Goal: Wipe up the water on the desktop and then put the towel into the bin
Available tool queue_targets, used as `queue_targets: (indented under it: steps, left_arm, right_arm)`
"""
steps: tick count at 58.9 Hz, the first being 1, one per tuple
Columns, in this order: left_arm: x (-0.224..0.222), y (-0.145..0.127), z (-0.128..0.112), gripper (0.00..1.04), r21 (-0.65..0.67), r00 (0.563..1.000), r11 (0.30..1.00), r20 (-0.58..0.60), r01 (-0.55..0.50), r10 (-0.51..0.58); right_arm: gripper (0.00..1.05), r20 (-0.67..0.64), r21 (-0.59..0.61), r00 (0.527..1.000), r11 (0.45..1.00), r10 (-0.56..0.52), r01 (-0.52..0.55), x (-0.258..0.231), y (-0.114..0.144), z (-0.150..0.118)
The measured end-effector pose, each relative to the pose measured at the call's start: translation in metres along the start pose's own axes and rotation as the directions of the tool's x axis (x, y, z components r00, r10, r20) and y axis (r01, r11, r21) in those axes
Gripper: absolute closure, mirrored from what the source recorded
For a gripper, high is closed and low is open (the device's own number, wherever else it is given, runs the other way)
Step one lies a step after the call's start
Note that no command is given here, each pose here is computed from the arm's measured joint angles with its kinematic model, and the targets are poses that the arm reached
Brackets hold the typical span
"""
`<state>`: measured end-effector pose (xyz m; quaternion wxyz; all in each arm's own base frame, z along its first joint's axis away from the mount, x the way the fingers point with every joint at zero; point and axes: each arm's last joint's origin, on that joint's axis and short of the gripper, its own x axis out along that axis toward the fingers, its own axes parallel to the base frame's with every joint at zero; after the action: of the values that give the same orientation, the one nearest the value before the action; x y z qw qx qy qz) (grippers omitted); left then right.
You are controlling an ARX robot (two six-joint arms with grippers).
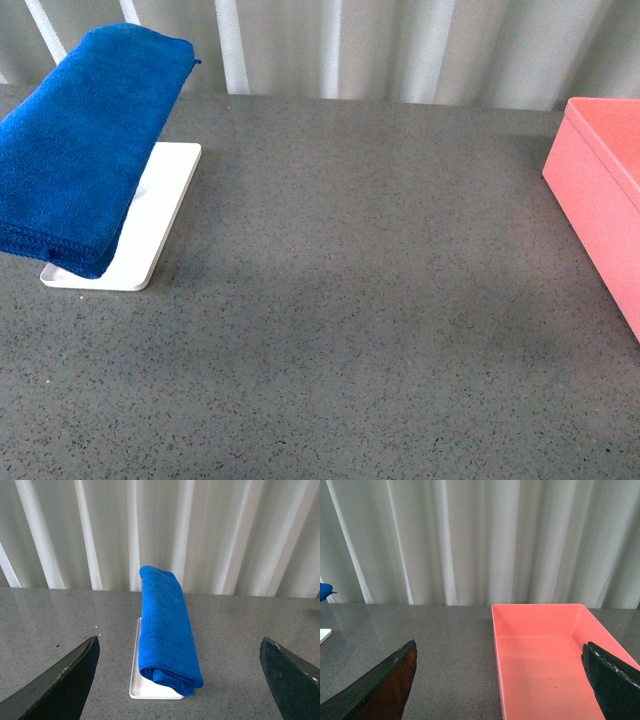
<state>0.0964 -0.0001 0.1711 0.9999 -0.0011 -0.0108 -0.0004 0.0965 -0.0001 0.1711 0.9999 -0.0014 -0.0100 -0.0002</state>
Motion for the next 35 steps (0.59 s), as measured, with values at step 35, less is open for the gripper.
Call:
queue_targets:
  steps: [35]
  left_arm:
    - [0.0000,0.0000,0.0000,0.07,0.000,1.000,1.000,0.000,0.000,0.000]
  right_arm:
    - [0.07,0.000,0.000,1.000,1.000,0.000,0.000,0.0000,0.0000,0.0000]
